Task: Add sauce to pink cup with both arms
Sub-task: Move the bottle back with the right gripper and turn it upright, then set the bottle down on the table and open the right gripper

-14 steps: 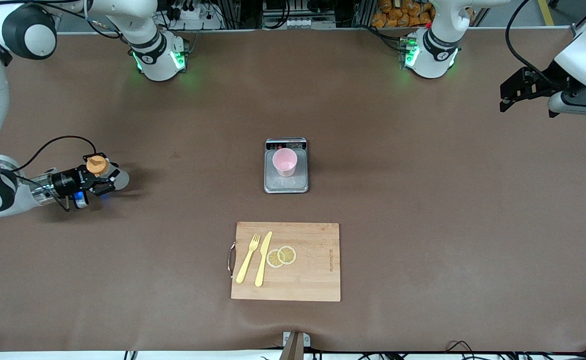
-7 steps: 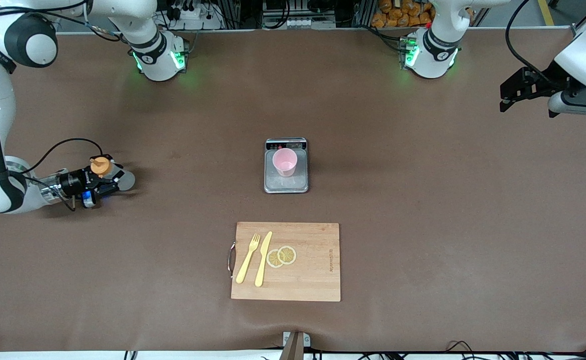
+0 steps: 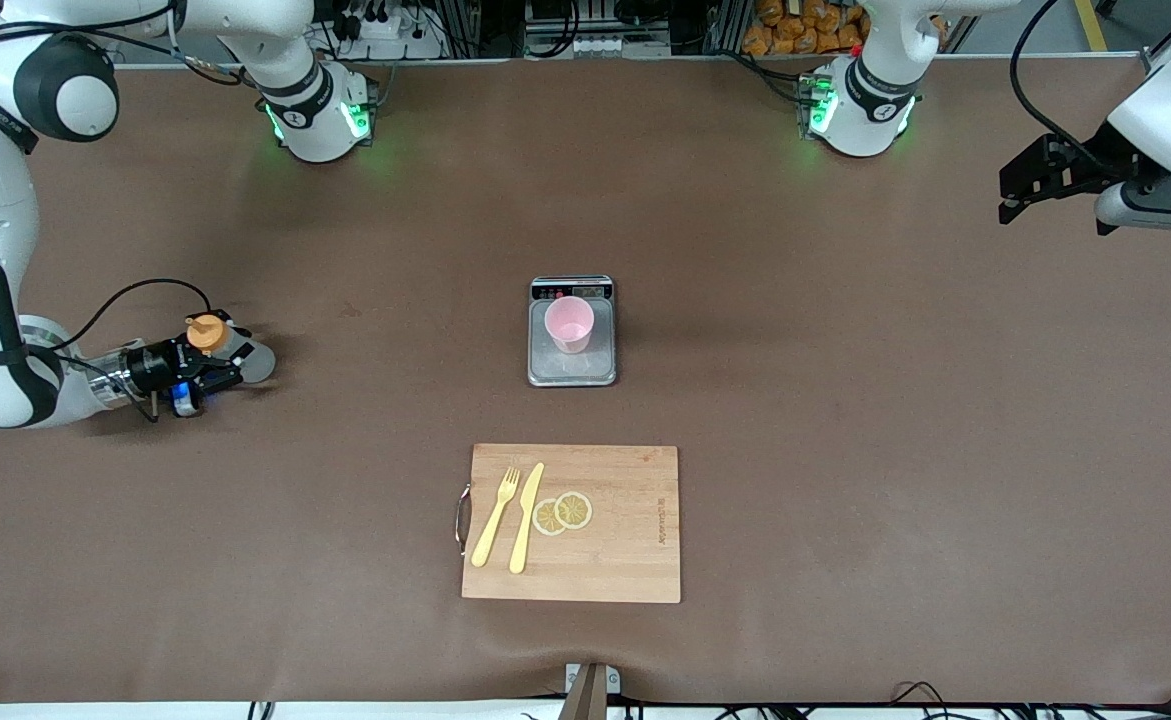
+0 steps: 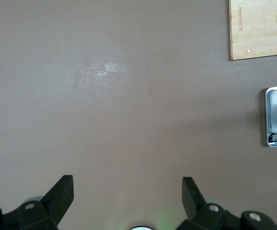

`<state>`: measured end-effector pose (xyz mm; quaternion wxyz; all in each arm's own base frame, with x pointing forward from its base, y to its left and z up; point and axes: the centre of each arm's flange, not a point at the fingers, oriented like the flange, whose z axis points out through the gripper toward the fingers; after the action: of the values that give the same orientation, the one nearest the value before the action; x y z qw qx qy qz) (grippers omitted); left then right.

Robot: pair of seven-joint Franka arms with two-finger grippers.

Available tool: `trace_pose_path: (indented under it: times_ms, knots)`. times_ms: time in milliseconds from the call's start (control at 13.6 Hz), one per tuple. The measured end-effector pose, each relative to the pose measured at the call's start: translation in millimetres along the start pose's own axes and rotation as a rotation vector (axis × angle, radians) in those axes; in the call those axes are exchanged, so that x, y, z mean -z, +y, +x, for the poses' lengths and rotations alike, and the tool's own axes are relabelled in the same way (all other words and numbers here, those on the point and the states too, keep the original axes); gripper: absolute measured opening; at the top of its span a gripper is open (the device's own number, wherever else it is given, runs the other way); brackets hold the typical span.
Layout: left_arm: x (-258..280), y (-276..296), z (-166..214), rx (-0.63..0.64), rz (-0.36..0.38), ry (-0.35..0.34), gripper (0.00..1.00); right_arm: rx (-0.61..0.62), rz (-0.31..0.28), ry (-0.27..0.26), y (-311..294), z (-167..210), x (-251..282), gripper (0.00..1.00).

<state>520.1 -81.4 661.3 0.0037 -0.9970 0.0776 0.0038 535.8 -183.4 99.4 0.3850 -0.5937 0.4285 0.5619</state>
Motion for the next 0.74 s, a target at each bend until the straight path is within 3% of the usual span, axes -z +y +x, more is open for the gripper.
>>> trace_pose_path:
  times_ms: [147,441,736]
  knots:
    - [0,0,0,0.0,0.0,0.0,1.0,0.008,-0.005,0.01,-5,-7,5,0.58]
    - [0,0,0,0.0,0.0,0.0,1.0,-0.03,-0.031,0.092,-24,-40,34,0.99]
    - [0,0,0,0.001,0.0,0.0,1.0,0.034,-0.065,0.174,-32,-99,77,1.0]
